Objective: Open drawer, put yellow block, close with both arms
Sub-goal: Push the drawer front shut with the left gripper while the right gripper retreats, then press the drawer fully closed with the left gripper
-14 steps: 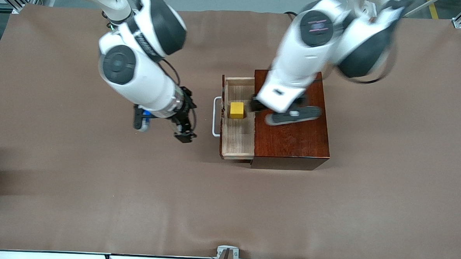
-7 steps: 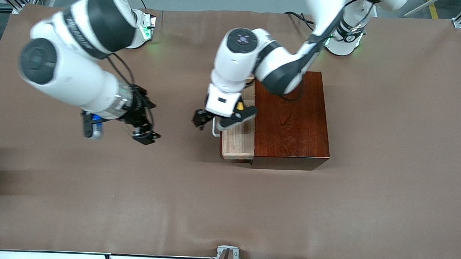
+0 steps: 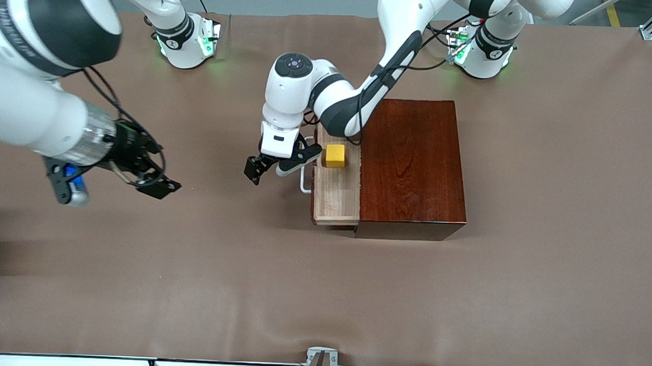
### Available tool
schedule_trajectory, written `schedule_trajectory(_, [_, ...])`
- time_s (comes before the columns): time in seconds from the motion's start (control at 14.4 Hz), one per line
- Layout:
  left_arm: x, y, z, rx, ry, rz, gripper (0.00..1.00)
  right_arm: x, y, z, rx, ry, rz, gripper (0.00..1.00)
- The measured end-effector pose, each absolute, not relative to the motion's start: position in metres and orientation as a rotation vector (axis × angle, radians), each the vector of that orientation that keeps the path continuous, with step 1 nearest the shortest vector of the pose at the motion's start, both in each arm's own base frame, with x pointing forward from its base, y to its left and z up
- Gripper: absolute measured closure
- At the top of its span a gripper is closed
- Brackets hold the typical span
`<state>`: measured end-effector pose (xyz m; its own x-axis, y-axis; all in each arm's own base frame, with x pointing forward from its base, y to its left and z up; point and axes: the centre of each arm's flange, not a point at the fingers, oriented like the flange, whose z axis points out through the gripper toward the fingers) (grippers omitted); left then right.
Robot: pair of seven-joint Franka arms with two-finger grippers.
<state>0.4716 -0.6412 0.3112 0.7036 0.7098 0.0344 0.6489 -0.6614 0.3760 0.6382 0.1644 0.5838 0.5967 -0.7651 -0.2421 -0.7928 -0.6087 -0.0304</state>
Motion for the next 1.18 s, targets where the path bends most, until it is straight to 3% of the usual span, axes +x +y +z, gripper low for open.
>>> schedule_trajectory(0.55, [0.481, -0.612, 0.303, 2.737, 1.334, 0.304, 0.00, 0.635, 0.049, 0.609, -2.878, 0.822, 0.250, 0.00])
schedule_trajectory(1.18, [0.513, -0.551, 0.298, 2.864, 1.589, 0.279, 0.00, 0.619, 0.010, 0.630, -3.042, 0.294, 0.186, 0.00])
